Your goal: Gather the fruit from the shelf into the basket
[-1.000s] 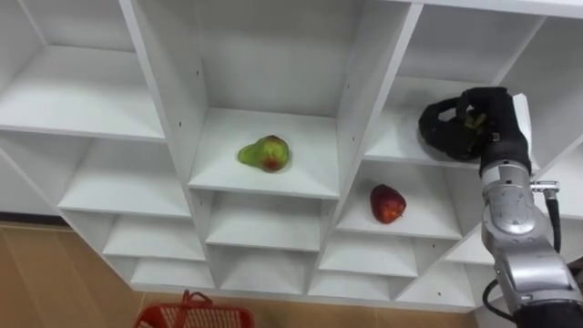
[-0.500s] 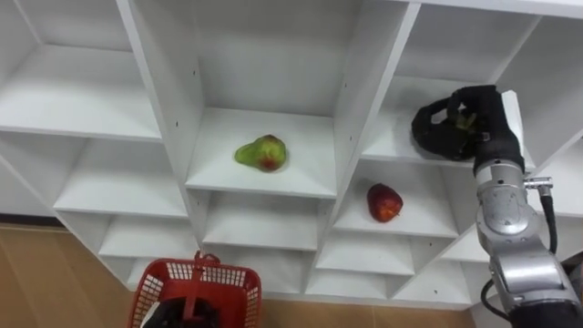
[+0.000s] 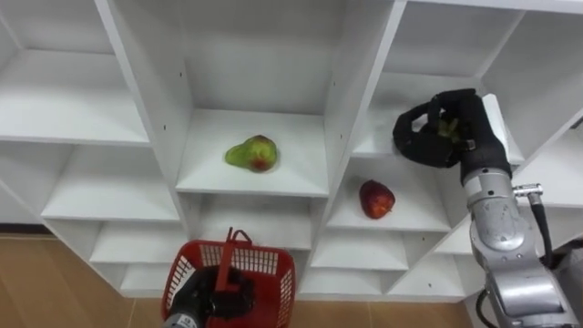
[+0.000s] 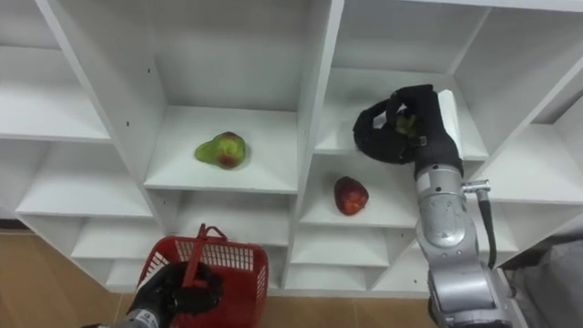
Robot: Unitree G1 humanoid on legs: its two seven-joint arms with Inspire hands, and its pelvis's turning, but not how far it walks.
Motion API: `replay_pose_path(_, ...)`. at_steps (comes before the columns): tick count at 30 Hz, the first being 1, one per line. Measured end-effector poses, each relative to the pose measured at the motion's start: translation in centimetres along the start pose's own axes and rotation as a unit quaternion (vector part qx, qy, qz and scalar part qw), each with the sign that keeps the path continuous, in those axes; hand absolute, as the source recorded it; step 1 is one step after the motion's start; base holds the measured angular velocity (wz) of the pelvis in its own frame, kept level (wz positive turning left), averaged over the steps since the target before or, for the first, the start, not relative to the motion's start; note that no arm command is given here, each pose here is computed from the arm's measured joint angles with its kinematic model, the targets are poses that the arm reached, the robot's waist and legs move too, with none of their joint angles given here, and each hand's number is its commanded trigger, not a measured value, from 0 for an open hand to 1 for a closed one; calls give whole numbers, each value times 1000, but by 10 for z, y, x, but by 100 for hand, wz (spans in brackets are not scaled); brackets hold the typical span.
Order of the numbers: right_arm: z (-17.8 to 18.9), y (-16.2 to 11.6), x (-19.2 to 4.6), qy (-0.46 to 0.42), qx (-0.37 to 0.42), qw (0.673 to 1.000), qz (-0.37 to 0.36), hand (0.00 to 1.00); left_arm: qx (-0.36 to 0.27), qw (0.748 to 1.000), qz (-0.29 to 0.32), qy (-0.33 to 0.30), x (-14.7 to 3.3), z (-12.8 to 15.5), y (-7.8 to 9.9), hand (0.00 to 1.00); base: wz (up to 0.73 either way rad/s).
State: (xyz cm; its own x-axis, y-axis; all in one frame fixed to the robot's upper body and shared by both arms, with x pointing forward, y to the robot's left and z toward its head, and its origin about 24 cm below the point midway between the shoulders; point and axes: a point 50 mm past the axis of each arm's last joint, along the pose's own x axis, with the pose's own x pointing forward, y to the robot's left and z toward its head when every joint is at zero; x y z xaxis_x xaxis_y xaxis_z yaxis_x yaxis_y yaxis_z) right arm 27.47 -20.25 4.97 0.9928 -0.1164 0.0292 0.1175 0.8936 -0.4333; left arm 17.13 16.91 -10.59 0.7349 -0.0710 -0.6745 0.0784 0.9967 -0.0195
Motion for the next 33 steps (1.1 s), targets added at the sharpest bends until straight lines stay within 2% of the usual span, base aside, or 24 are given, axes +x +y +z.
replay_pose_path(13, 21, 5, -4, -32, 17, 999, 29, 100, -5, 998, -61, -12, 0, 7, -15, 100, 0)
replay_pose_path(33, 25, 17, -13, -32, 44, 996, 76, 100, -52, 995, -87, -8, 0, 5, -21, 100, -8)
